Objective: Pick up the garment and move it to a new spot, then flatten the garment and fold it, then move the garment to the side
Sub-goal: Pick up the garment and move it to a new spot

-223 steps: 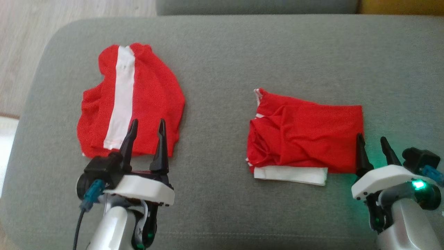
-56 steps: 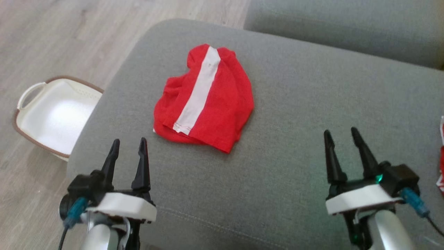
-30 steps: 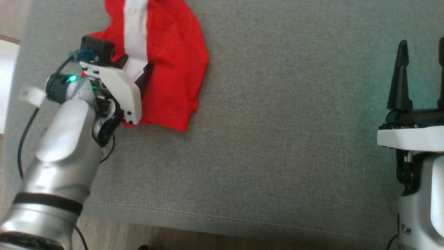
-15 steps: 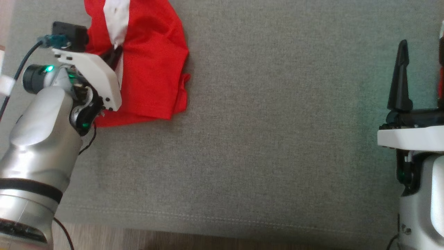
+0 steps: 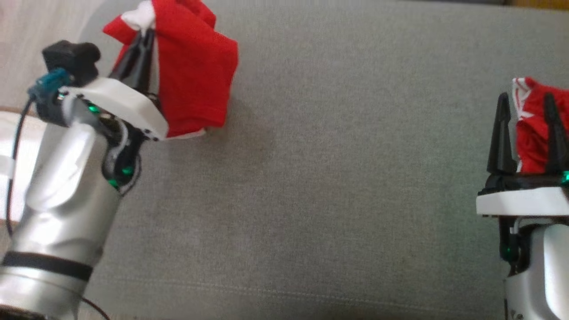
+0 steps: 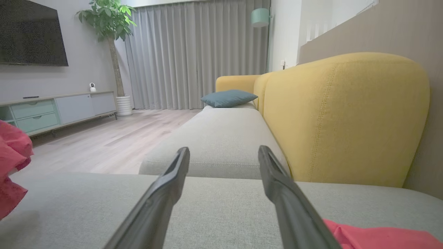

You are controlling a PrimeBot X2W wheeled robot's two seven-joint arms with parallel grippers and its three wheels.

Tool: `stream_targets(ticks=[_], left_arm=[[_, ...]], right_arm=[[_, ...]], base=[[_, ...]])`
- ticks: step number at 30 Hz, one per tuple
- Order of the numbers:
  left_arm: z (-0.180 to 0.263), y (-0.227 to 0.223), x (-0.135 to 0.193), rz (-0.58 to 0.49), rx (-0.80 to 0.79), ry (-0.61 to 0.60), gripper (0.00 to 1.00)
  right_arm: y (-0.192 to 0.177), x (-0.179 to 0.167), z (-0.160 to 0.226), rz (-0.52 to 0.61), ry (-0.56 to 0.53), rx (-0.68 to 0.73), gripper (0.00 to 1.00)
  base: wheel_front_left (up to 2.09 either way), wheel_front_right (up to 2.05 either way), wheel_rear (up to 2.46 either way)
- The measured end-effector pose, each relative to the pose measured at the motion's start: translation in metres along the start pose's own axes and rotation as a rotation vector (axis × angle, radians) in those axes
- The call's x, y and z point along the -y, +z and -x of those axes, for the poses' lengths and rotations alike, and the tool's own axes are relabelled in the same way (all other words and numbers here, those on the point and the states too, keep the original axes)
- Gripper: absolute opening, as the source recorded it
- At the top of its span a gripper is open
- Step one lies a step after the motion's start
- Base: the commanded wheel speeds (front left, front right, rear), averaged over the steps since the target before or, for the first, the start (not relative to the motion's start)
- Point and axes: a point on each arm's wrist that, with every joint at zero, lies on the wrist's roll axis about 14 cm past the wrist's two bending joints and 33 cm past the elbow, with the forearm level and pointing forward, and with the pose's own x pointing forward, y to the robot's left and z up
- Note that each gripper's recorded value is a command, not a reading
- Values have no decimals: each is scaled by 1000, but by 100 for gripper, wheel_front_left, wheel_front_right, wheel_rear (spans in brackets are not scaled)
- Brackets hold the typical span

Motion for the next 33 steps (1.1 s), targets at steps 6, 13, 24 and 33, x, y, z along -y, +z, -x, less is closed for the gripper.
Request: stream_targets(ticks=[6,13,24,33], left_arm=[[17,25,68,78,84,-126,0],[18,22,160,171,77,-294,0],[-11,-17,236,160,-1,-398,0],[-29,-49,258,149,-62,-425,100]], right_arm=[[24,3,14,-9,-13,49,100],[33,26,31,3,-74,66,100],[26,66,61,19,-190,33,100],[10,85,78,21,-253,-18,100]], base=[[0,0,0],[0,0,0],[0,0,0],[0,0,0]])
